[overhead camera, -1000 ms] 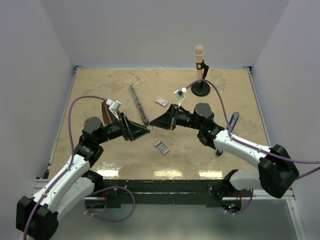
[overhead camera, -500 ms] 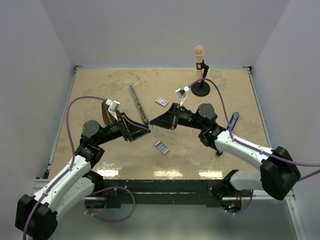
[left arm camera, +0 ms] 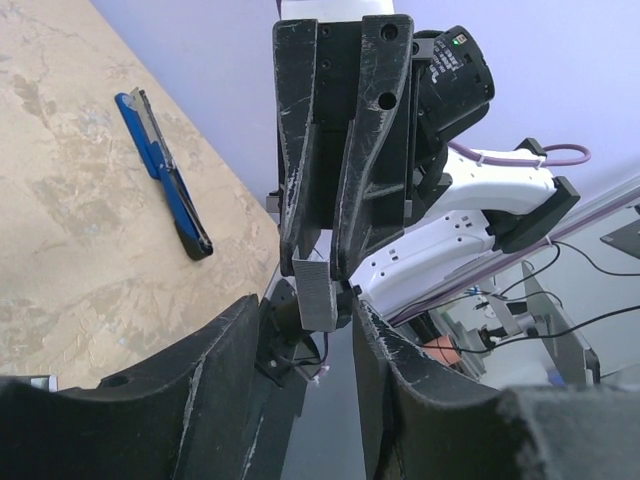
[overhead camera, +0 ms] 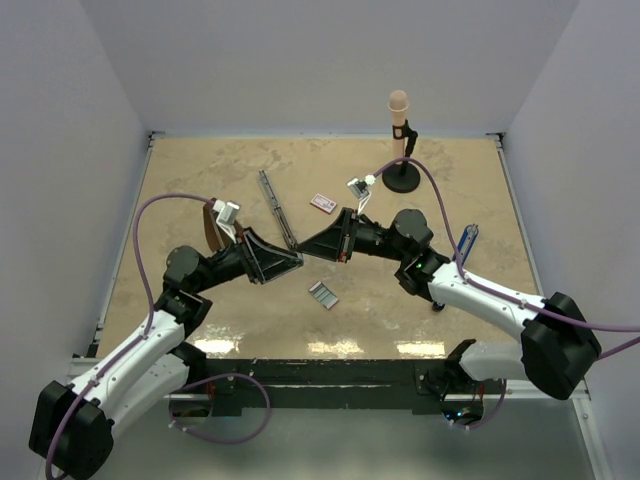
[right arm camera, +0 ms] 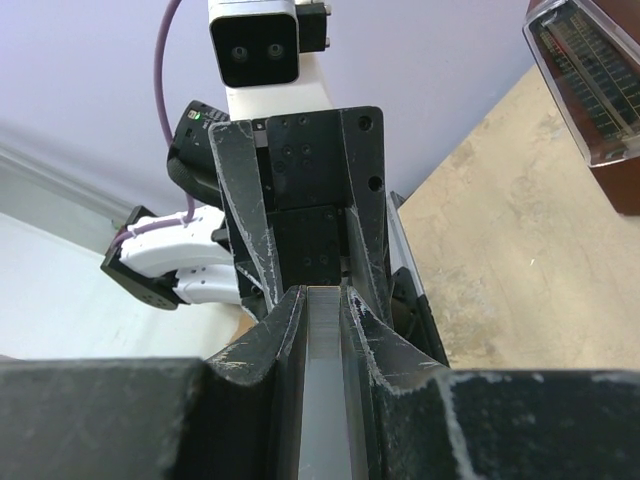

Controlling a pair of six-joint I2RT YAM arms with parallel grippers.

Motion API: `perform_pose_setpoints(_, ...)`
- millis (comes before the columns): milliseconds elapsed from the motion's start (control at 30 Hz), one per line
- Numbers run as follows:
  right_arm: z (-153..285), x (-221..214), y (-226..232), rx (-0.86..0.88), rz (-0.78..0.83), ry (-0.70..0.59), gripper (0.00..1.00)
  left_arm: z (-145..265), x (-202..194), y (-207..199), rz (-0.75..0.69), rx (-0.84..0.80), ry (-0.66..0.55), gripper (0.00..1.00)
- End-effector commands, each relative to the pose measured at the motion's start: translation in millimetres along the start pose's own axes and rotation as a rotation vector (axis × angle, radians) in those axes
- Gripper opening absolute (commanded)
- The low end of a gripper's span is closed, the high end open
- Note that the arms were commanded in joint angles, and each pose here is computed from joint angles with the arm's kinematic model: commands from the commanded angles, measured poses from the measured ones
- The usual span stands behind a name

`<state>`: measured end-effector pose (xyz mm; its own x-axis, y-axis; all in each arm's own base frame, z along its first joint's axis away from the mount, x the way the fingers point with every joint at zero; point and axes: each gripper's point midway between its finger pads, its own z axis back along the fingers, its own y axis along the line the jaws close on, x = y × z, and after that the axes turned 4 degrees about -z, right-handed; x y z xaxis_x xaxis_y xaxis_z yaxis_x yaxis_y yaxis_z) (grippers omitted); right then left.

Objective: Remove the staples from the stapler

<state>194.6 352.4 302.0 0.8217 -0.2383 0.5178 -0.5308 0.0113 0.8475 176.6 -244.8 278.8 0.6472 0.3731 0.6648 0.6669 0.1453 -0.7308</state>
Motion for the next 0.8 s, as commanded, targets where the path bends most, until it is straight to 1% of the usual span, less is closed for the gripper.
perform_pose_setpoints(0,-0.8,3.3,18.2,0.066,0.03,-0.007,0.21,-0.6,8.1,-13.2,-0.037,-0.057,-0.042,0.46)
perform_pose_setpoints(233,-1.9,0.9,19.1,0.073,0.024,0.003,0.22,0.3,8.8,-15.8,-0.027,-0.073,-0.057,0.41)
perform_pose_setpoints(533,-3.4,-1.0,19.7,0.074,0.023,0.011,0.22,0.6,7.6,-18.5,-0.014,-0.098,-0.06,0.41)
perform_pose_setpoints(767,-4.3,-2.9,18.6,0.072,0.022,0.015,0.22,0.7,8.6,-19.2,-0.015,-0.1,-0.066,0.38)
